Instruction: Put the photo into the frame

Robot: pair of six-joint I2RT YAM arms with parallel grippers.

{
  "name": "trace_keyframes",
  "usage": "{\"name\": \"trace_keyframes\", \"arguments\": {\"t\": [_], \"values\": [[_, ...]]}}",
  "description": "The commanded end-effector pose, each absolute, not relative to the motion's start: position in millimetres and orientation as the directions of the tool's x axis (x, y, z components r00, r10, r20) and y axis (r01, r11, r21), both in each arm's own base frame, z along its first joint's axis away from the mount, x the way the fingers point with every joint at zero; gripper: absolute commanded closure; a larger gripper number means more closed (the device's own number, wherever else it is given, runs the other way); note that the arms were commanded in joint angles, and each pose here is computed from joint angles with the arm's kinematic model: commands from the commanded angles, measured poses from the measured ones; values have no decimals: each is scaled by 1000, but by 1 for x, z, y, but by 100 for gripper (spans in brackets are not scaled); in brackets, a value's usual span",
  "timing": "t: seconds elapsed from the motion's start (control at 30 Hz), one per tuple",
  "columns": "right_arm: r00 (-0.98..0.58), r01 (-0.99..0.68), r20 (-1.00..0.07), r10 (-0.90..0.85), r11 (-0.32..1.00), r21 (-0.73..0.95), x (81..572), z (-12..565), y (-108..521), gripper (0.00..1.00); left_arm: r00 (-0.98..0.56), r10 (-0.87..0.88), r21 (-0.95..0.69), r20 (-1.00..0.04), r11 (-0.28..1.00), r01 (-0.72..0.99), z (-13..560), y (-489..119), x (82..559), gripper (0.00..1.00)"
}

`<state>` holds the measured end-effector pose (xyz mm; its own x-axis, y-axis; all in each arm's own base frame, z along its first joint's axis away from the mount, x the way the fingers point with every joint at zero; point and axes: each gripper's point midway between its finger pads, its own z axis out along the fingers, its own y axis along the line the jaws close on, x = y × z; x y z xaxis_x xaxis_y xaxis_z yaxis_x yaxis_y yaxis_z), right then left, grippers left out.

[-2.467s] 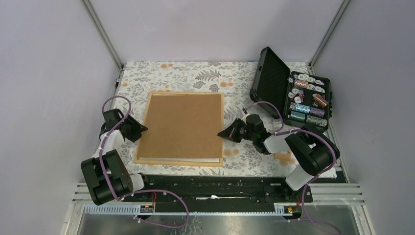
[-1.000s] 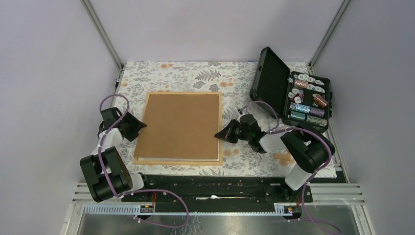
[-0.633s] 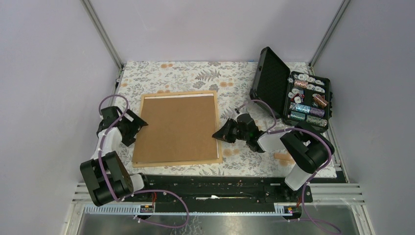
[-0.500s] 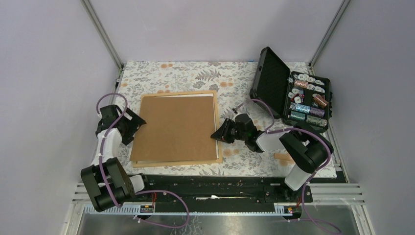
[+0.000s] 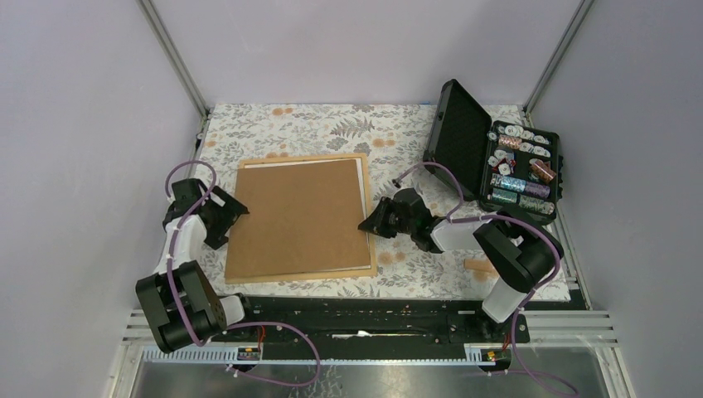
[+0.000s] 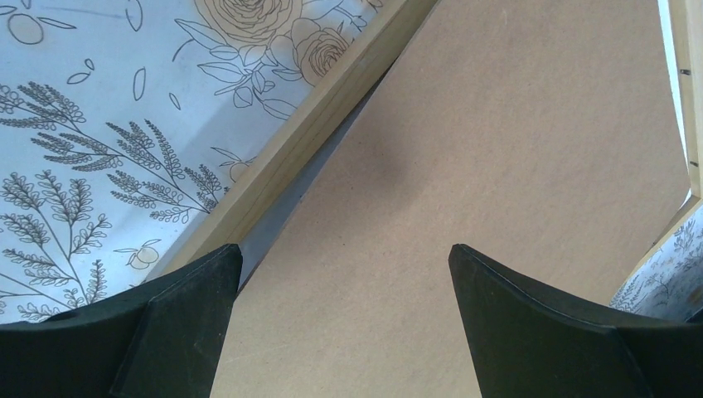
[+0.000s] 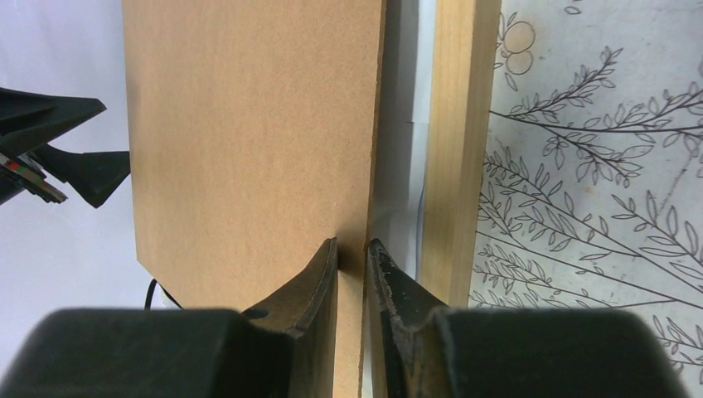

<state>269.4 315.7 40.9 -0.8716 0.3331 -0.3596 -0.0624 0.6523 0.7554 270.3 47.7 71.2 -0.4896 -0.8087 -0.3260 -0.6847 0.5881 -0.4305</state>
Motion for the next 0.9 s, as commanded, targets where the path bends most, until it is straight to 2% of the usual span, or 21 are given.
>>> {"name": "trace_keyframes", "arguments": {"t": [0.0, 0.3, 0.43, 0.57, 0.87], "values": [[-822, -110, -431, 372, 640, 761, 283, 68, 320, 100, -515, -791, -499, -330, 610, -616, 85, 36, 290, 1], [-812, -41, -399, 426, 641, 767, 284, 64, 312, 100, -521, -774, -516, -360, 630, -580, 92, 32, 301, 1], [-809, 7, -371, 456, 639, 770, 290, 59, 312, 100, -522, -781, -505, -343, 622, -598, 89, 35, 306, 1], [-815, 51, -332, 475, 630, 775, 293, 51, 315, 100, -505, -795, -446, -335, 606, -658, 81, 45, 304, 1], [-797, 83, -330, 506, 633, 769, 302, 49, 314, 100, -446, -806, -284, -389, 566, -774, 85, 79, 295, 1]]}}
